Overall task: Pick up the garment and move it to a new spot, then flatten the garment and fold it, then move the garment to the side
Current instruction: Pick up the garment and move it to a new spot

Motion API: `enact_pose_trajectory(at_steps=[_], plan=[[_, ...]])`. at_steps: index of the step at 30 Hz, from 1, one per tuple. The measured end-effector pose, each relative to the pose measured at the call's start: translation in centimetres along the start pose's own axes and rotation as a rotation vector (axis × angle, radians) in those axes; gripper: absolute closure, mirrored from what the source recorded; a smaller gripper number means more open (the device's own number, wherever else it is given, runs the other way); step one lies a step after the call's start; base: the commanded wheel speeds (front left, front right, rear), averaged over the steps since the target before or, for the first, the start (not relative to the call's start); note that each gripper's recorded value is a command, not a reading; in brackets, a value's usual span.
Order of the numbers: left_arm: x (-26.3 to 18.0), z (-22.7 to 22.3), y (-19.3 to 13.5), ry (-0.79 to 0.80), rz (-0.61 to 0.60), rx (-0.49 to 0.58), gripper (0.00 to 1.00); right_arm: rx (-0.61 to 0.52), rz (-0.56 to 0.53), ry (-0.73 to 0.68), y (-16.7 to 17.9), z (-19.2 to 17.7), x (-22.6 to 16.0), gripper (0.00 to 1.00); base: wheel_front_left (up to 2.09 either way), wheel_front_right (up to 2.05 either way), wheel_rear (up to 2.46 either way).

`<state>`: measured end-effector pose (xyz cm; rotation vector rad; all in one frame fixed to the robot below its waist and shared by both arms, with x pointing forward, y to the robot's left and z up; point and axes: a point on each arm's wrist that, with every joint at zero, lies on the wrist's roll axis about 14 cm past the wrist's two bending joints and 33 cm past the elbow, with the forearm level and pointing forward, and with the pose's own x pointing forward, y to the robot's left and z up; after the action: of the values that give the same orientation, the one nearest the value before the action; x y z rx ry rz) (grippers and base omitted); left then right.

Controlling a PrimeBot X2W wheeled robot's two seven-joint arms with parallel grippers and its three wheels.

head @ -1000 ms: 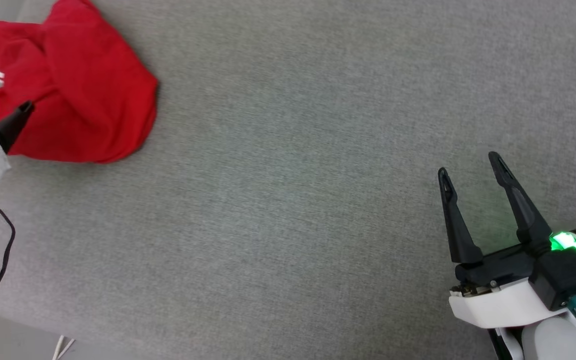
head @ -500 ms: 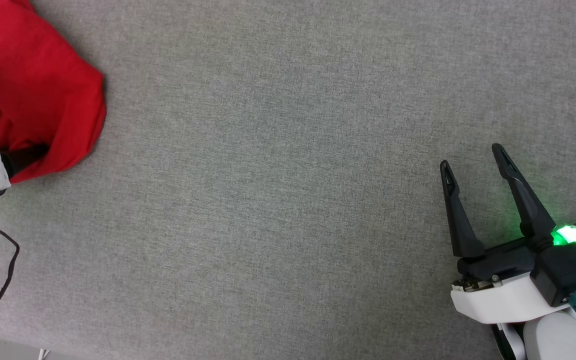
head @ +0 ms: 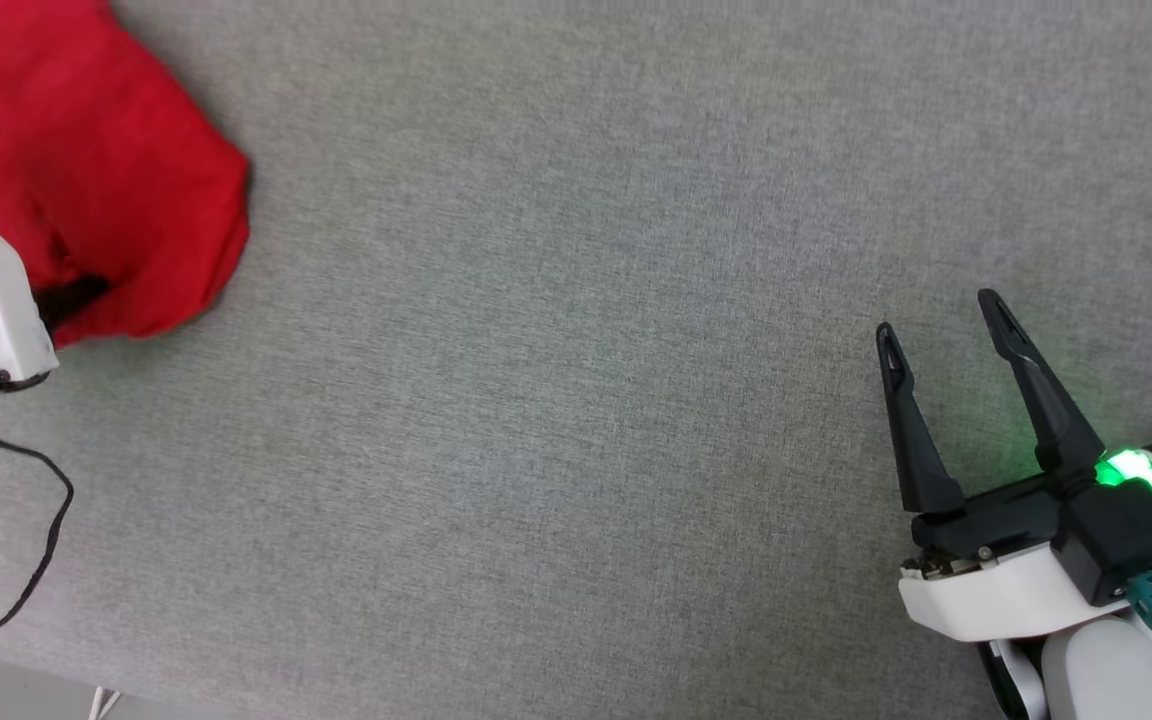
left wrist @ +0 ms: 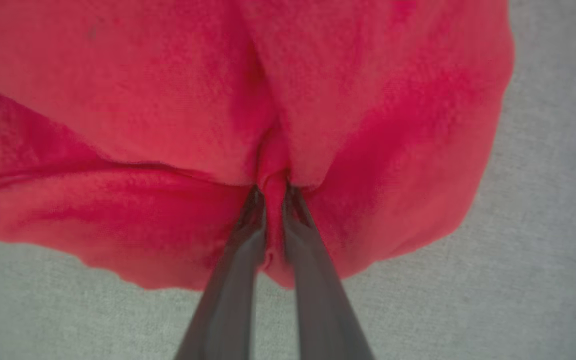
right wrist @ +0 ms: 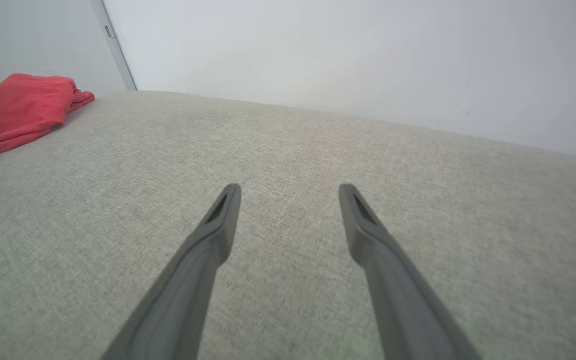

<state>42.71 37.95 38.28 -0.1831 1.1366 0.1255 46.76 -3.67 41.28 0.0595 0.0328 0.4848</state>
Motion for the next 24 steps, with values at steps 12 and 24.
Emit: enact_pose_trajectory(at_steps=[12,24], plan=[[-9.4,7.7,-2.9,-0.514,-0.051,0.188,1.0,-0.02,0.013,-0.083,1.6,5.1,-1.7,0.0,0.0,0.0,0.0],[-22.3,13.4,-12.8,-0.973,-0.228,0.419,1.0,-0.038,-0.026,-0.166,2.1,9.9,-5.7,0.0,0.0,0.0,0.0]])
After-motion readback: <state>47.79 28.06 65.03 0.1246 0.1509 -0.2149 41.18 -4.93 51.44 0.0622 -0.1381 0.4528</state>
